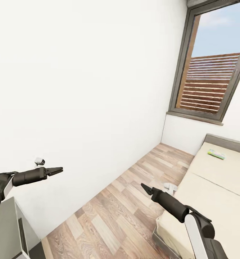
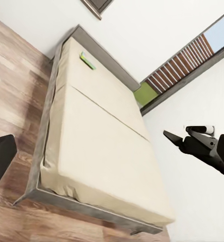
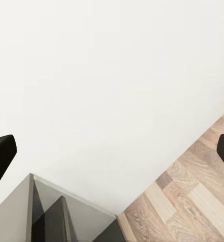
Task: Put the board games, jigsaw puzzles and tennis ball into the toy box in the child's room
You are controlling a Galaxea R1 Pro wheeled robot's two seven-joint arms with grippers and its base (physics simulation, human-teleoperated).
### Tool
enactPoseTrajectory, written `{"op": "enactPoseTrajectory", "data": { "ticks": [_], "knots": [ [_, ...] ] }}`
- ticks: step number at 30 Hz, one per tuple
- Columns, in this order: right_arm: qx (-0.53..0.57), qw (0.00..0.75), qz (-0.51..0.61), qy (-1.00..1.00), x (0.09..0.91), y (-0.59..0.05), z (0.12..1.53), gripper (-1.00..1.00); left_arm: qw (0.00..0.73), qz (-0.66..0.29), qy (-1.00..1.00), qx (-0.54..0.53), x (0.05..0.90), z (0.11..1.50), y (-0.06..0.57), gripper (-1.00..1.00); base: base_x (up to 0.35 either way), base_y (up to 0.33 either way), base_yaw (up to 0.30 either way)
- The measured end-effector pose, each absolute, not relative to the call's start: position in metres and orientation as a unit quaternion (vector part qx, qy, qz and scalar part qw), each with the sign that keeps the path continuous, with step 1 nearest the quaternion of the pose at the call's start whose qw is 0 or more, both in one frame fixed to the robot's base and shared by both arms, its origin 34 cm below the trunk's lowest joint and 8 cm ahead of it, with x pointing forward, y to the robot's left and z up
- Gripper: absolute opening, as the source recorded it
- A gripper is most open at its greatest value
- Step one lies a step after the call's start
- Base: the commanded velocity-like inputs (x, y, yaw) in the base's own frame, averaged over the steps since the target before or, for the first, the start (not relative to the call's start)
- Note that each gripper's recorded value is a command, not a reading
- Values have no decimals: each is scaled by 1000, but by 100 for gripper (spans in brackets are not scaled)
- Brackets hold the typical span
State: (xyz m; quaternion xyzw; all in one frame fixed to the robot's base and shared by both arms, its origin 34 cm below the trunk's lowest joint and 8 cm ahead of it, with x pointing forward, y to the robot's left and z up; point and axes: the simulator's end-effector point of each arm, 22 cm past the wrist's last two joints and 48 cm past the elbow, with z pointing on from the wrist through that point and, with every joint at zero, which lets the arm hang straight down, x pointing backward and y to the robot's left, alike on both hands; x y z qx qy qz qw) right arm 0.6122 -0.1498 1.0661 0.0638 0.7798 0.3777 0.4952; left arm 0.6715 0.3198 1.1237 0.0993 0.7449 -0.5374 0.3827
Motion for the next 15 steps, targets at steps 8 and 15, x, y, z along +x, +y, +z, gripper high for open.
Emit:
{"op": "enactPoseTrajectory", "data": {
  "ticks": [8, 15],
  "knots": [
    [72, 497, 375, 779, 613, -157, 1066, 100, 380, -542, 743, 101, 672, 1123, 313, 100, 0, 0, -285],
    [82, 501, 370, 778, 615, -167, 1065, 100, 379, -543, 742, 102, 672, 1122, 311, 100, 0, 0, -285]
  ]
}}
